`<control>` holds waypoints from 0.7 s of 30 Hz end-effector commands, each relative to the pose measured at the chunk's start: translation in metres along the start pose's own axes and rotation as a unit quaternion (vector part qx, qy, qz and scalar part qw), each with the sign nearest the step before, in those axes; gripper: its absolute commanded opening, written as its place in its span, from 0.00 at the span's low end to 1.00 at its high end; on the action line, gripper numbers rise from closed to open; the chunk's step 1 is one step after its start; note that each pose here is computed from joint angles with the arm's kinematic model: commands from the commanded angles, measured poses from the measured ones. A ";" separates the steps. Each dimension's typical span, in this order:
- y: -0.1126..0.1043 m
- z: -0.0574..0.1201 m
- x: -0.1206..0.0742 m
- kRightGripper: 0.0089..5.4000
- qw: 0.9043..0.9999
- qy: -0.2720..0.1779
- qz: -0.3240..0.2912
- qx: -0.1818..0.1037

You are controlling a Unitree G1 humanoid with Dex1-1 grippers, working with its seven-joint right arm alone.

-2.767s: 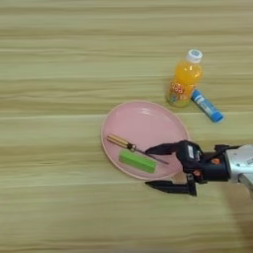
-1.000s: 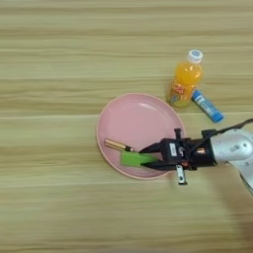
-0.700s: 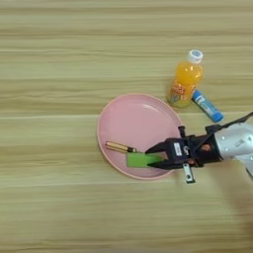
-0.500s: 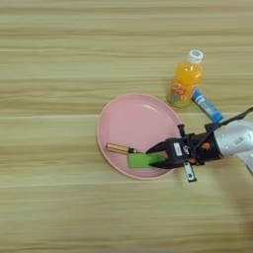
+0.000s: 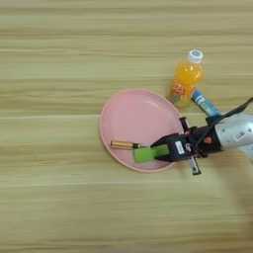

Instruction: Move the objects on the table

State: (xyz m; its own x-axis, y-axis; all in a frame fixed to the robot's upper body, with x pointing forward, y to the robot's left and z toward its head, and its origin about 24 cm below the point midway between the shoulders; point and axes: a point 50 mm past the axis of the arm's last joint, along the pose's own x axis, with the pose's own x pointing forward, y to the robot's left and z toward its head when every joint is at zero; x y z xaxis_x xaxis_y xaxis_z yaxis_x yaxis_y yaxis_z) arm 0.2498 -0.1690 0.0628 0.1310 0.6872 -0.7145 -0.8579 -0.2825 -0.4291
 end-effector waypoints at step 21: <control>0.045 -0.057 -0.016 0.39 0.975 0.170 0.125 0.063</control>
State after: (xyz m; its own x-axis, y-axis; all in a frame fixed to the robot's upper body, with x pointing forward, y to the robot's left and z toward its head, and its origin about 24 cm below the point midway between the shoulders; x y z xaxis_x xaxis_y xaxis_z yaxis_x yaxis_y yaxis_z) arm 0.2627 -0.2023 0.0630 0.2164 0.5131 -0.8306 -0.8537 -0.3134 -0.4160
